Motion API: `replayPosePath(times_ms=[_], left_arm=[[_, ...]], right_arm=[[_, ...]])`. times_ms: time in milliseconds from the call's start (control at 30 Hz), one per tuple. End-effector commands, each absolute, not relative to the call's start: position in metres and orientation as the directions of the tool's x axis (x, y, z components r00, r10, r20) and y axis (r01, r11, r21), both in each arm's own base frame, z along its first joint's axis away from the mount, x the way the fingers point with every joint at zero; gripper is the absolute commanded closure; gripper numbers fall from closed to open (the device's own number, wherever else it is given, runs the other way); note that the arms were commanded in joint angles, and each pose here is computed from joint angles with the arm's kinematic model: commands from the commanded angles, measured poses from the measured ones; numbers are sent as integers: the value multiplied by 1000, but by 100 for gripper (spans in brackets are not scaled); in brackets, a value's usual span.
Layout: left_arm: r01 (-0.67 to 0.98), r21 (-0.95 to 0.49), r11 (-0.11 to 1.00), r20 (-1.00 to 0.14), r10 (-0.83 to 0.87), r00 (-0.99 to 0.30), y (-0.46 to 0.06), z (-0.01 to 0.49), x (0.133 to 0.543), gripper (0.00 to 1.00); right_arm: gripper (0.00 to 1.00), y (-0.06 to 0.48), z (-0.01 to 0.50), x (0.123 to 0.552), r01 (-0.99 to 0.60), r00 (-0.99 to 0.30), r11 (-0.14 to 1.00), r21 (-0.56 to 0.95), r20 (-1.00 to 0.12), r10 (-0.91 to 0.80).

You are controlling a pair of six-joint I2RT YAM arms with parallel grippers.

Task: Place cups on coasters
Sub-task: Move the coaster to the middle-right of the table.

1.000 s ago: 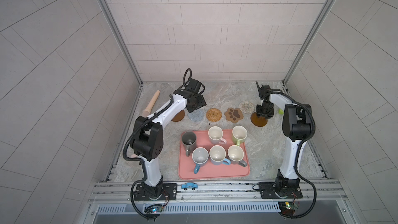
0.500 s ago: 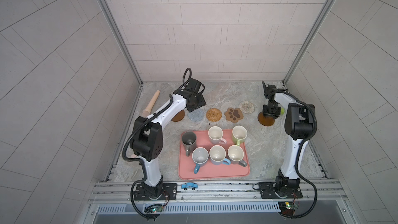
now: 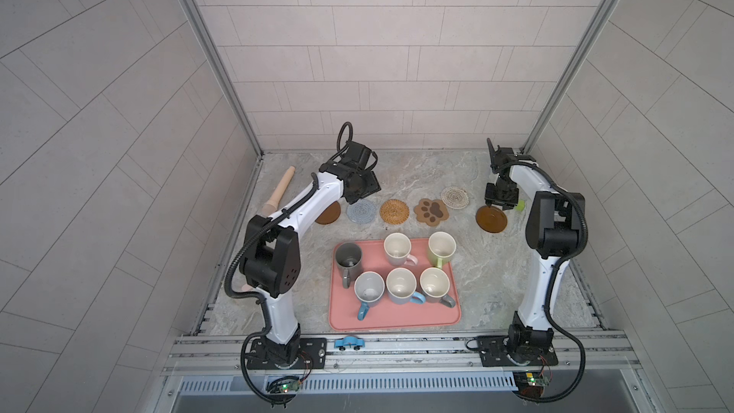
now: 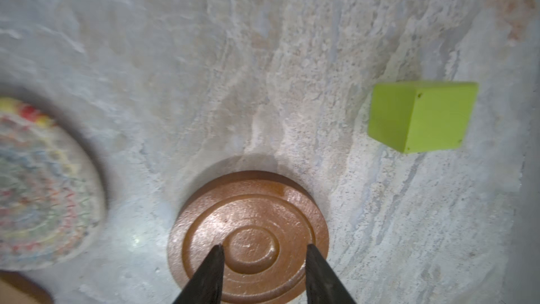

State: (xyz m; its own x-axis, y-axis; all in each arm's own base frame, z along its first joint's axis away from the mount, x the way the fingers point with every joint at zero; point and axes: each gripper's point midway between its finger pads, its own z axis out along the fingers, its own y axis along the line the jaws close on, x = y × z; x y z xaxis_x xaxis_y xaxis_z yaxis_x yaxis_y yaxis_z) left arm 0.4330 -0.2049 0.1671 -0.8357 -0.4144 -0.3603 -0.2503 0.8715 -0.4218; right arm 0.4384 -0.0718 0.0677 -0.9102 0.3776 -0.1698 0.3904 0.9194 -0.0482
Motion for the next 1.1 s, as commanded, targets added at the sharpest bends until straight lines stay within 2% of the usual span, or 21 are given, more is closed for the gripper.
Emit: replayPosePath(times_ms=[0,167,400,567,767,1067], left_arm=[[-248,-422,872,-383,-419,-823,-201,176,441,32],[-247,-426,870,-385,-422,-821,-201,177,442,32],[-248,-421,872,-382,-419,-824,-199,177,438,32],[-248,-419,873,-386,-419,-822,-197,178,436,32],[-247,-419,874,-382,-416,-825,-197,178,434,32],[-247,-422,873,-386,-419,-822,-196,179,435,32]], right_arm=[[52,-43,107,458,370,-889,923,105,-247,385],[53,-5,110,488,323,-885,922,214,-277,374],[59,40,88,518,285,-895,907,311,-251,368],[61,59,72,528,267,-907,912,310,-239,347],[65,56,48,531,300,-905,910,285,-217,366],[67,45,24,501,299,-934,935,190,-145,328]])
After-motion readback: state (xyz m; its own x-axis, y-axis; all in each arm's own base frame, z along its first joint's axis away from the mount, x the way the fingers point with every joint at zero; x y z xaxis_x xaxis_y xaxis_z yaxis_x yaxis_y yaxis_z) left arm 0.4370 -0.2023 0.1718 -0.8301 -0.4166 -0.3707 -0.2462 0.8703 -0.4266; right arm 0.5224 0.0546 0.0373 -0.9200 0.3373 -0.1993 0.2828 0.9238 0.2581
